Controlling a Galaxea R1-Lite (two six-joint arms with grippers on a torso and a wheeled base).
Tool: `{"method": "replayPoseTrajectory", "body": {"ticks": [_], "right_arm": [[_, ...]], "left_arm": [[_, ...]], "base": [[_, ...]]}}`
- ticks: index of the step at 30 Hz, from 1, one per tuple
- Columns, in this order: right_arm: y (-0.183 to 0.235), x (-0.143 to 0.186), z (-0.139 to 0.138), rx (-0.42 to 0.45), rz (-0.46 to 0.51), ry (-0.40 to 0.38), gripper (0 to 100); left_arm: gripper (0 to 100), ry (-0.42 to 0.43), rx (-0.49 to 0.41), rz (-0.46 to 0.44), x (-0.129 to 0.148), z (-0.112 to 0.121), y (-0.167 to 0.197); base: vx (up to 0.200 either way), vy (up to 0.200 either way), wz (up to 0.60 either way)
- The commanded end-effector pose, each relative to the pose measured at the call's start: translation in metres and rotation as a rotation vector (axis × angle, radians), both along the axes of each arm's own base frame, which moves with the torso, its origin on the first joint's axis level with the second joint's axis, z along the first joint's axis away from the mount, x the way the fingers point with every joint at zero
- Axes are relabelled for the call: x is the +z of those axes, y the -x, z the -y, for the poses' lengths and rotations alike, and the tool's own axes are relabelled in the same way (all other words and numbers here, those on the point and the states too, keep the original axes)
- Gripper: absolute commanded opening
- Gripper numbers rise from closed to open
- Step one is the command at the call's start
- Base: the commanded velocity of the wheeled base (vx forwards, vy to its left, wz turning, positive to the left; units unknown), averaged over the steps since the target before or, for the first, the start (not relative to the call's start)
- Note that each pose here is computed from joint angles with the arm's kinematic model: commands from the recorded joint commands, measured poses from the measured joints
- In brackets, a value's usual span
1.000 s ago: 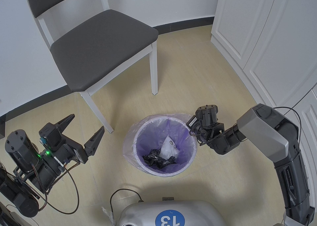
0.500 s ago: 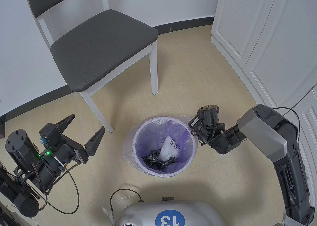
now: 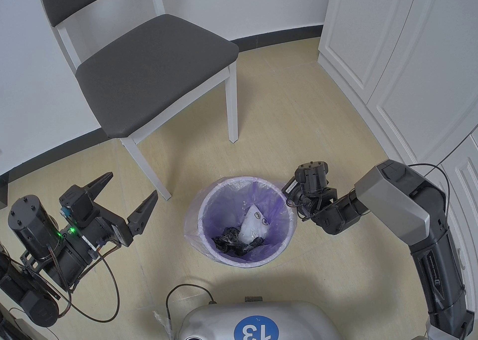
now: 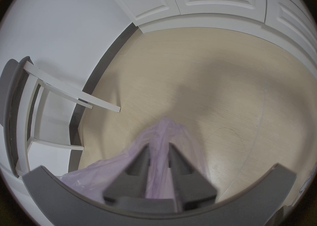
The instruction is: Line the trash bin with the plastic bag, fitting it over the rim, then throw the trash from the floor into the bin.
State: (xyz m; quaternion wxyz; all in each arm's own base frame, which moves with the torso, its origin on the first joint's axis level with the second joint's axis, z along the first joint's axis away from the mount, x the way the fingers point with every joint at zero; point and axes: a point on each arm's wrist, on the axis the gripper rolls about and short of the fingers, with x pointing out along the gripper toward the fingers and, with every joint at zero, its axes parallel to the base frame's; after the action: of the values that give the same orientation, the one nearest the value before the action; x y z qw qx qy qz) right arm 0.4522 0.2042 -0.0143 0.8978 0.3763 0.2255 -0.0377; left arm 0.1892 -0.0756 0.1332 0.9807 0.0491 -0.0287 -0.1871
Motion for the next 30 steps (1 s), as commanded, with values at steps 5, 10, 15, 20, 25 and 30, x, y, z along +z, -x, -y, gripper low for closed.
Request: {"method": "replayPoseTrajectory", "body": {"ticks": [5,10,15,20,25,30], "right_arm": [[-0.004,0.006,0.017,-0.029,-0.001,0.016,100],[-0.003,0.021,0.030,-0.029,0.010,0.034,100],[0.001,0.041,0.047,-0.011,0.020,0.055,100],[0.010,0.043,0.056,0.036,-0.008,0.107,100],[0.040,0.031,0.064,0.194,-0.083,0.259,100],[0.061,0.014,0.066,0.323,-0.083,0.317,100]], "left_arm": [[100,0.010,0.002,0.021,0.003,-0.001,0.001],[100,0.011,0.002,0.023,0.003,-0.001,0.001],[100,0.010,0.005,0.020,0.003,-0.001,0.000],[100,0.008,0.003,0.017,0.002,-0.001,0.000],[100,0.001,0.000,0.002,-0.001,-0.001,0.003],[100,0.000,0.000,-0.001,-0.002,-0.001,0.003]], "base": [[0.000,0.000,0.00],[0.000,0.000,0.00],[0.000,0.000,0.00],[0.000,0.000,0.00],[0.000,0.000,0.00],[0.000,0.000,0.00]]}}
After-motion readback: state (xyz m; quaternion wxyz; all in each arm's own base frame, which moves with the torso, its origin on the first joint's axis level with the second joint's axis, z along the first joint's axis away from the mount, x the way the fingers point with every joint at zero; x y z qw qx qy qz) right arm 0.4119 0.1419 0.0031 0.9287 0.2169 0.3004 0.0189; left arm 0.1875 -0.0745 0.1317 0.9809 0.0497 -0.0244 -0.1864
